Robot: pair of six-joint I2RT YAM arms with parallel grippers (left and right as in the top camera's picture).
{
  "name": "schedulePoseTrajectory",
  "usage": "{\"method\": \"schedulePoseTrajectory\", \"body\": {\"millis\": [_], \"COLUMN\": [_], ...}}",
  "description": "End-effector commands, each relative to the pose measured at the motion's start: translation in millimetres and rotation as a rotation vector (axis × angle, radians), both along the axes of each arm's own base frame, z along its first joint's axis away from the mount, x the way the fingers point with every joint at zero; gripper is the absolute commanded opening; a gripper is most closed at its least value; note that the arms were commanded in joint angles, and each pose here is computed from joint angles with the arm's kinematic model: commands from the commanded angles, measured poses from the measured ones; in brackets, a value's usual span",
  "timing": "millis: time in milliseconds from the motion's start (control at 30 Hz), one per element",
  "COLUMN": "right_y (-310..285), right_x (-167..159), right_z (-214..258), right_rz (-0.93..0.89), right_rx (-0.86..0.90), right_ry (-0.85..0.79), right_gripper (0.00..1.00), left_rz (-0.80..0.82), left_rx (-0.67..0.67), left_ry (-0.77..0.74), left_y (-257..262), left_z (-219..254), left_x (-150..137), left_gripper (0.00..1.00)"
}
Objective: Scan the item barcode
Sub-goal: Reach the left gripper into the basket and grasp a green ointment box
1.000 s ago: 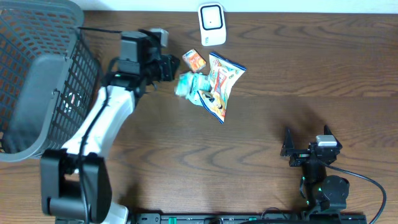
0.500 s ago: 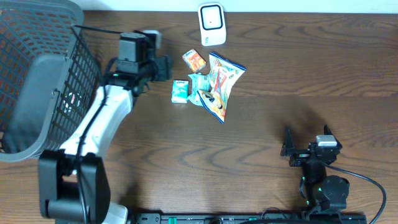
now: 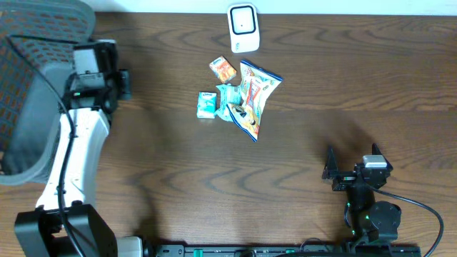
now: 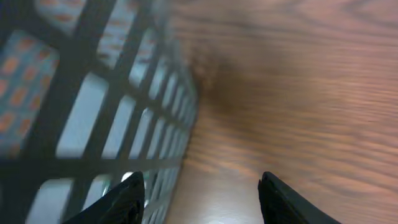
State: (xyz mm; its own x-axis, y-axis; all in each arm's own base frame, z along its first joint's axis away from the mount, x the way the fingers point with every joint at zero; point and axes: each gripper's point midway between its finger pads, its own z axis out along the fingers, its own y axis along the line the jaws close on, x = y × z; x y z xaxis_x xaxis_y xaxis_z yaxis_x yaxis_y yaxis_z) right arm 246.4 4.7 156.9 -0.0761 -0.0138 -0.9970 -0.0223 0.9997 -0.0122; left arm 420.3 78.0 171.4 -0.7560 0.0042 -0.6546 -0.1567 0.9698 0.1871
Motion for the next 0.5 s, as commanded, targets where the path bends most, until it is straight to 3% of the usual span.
{"method": "schedulePoseTrajectory", "body": {"millis": [0, 300, 467], "right_y": [-2, -2, -2], "right_x": [0, 0, 0], "right_z": [-1, -1, -1], "right_rz": [-0.008, -0.008, -0.008], "right_rx": [-0.015, -0.015, -0.015], "right_ry": [0.001, 0.001, 0.001], "right_gripper": [0.99, 0.99, 0.99], "left_rz": [0.053, -0.028, -0.085], "left_rx": [0.053, 0.006, 0.002], "left_ry": [-0.003, -0.013, -0.102], "left_y": [27, 18, -2], "left_z": [8, 8, 41], "left_x": [-4, -1, 9], "left_gripper": [0.57, 0.57, 0.57]}}
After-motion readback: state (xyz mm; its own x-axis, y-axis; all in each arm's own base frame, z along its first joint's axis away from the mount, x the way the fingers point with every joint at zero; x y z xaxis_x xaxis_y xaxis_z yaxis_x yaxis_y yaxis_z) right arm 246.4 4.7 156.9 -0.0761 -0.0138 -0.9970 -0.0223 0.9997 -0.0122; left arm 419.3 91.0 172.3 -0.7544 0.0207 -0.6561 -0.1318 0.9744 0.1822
